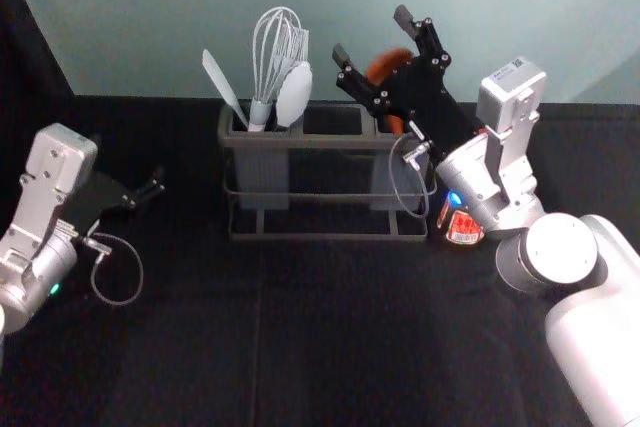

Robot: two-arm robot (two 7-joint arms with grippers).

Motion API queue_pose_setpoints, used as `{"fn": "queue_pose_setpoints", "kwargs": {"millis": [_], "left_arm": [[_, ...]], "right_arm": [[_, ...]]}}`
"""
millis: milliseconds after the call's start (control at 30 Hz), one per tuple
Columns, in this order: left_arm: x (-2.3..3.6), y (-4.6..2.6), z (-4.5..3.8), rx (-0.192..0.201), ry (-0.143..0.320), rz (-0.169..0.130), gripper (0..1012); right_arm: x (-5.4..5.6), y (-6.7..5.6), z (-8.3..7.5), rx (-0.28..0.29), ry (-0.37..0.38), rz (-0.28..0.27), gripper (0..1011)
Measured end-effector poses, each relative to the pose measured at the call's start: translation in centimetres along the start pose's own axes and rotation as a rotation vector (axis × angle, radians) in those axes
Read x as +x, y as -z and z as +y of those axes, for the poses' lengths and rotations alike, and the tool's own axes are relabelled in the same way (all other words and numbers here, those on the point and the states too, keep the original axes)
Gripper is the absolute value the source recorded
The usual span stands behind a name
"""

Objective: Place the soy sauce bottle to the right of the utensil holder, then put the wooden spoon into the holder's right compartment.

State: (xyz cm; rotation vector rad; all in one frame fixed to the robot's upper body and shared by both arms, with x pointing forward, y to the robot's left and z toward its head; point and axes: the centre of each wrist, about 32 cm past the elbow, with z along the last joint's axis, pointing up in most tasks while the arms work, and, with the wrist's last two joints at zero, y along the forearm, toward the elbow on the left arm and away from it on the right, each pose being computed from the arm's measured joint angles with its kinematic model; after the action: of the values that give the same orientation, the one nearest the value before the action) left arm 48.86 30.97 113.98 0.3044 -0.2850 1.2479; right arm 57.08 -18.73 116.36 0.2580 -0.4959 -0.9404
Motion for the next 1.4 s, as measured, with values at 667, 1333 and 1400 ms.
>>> {"fn": "queue_pose_setpoints", "kwargs": {"millis": [667, 1333, 1400], "left_arm": [[0.0, 0.0, 0.0, 0.0, 0.0, 0.0, 1011], [0.0, 0.0, 0.0, 0.0, 0.0, 0.0, 1011], [0.0, 0.0, 0.0, 0.0, 0.0, 0.0, 1011]], "right_arm": [[2.1, -2.3, -2.4, 0.027, 0.067, -0.025, 1004], [7.5, -2.7, -6.9, -0.108, 0.285, -0.146, 1004], [7.6, -2.6, -7.5, -0.173, 0.313, -0.167, 1004]]}}
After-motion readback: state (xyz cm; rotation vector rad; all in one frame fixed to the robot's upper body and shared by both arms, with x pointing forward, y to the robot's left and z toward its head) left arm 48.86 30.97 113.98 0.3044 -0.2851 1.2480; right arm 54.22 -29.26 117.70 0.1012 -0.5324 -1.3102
